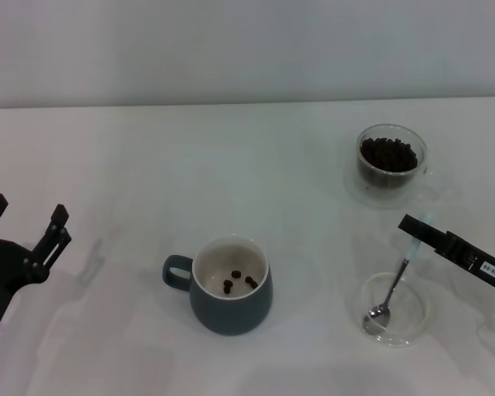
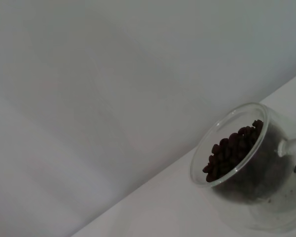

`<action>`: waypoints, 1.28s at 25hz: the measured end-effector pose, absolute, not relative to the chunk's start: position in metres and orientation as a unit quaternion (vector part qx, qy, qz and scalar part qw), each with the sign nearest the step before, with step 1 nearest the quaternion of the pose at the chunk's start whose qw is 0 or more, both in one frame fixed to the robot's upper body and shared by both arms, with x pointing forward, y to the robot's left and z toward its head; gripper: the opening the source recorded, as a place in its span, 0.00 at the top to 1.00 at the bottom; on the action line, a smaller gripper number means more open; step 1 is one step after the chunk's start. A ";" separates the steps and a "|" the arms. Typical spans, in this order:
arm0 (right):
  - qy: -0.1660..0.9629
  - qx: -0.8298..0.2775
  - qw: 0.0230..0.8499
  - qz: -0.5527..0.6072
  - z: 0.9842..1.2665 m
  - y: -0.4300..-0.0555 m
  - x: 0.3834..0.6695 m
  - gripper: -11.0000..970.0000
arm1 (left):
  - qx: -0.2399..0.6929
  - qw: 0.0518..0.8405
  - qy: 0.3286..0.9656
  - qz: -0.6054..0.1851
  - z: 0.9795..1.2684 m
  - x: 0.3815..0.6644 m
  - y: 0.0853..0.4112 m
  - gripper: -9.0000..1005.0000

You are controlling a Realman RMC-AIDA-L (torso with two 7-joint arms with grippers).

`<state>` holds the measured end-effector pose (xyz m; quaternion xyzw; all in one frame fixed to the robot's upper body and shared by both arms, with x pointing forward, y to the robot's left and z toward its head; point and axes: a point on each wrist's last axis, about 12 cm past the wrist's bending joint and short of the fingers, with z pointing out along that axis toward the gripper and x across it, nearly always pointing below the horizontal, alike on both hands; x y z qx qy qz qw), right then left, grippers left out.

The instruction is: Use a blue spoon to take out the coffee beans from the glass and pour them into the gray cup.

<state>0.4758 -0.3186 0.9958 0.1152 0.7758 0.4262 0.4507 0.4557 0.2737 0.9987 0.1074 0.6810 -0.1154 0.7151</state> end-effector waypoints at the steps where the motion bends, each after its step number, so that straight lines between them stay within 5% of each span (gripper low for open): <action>1: 0.776 0.117 0.450 0.426 0.995 -0.318 0.476 0.71 | 0.107 0.715 0.681 -0.115 0.999 0.456 0.274 0.14; 19: 0.781 0.121 0.455 0.411 0.997 -0.323 0.485 0.62 | 0.104 0.717 0.680 -0.113 1.000 0.458 0.275 0.14; 25: 0.756 0.126 0.506 0.395 1.009 -0.337 0.493 0.40 | 0.101 0.719 0.679 -0.111 1.000 0.459 0.275 0.14; 32: 0.677 0.101 0.693 0.226 1.031 -0.363 0.500 0.17 | 0.086 0.720 0.680 -0.106 1.001 0.459 0.279 0.14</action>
